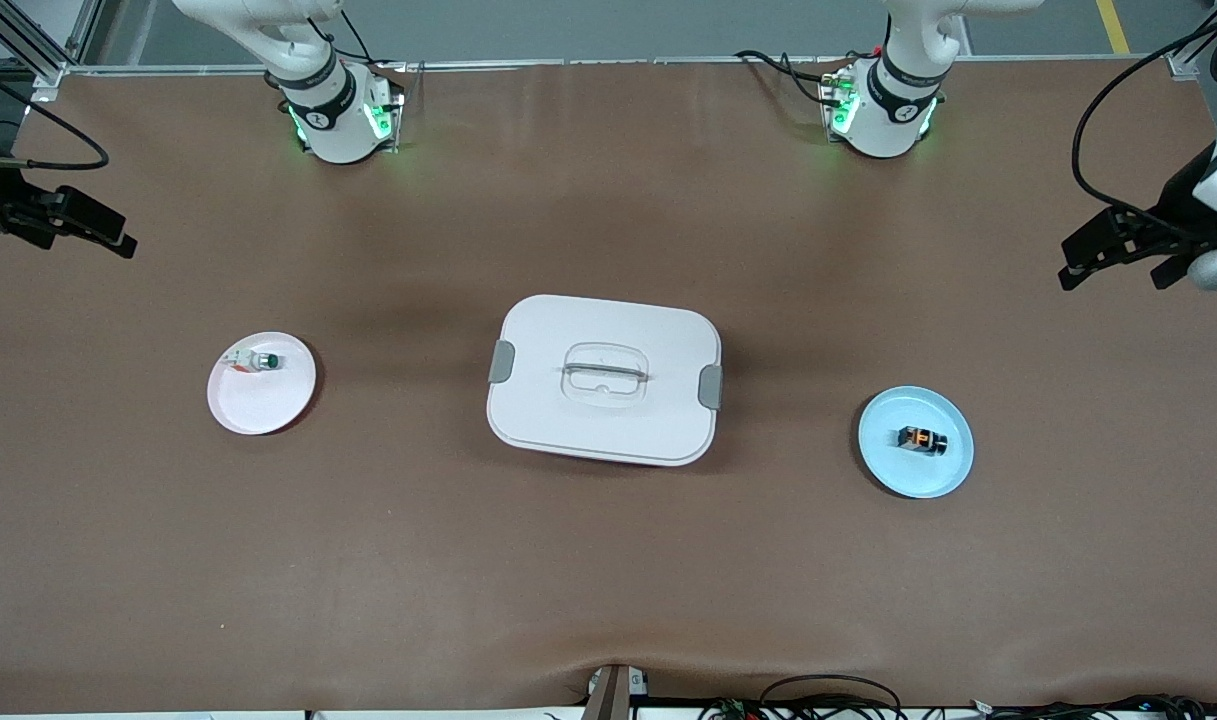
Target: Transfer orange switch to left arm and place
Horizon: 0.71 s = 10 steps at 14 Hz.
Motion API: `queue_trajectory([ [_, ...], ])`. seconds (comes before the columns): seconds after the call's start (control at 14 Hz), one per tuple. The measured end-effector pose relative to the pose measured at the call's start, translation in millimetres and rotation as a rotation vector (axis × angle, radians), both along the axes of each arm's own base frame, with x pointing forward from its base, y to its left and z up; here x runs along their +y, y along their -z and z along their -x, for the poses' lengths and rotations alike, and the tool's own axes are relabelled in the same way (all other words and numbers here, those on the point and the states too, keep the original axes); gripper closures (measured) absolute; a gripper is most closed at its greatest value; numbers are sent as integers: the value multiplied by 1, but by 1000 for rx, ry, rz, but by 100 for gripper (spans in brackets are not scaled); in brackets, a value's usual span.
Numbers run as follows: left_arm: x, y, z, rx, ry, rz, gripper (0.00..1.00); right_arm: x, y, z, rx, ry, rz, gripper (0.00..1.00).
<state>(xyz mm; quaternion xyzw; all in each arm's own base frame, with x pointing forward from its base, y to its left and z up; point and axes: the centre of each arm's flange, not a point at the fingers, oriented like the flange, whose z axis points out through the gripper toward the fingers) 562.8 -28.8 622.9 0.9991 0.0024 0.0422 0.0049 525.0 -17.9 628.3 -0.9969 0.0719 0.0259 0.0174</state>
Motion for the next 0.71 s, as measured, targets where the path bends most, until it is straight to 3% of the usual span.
queue_trajectory([
  [0.29, 1, 13, -7, 36, -3, -3, 0, 0, 0, 0, -4, -32, -1, 0],
  [0.71, -1, 7, -6, 36, 0, -3, 0, 0, 0, 0, -7, -81, -3, 0],
])
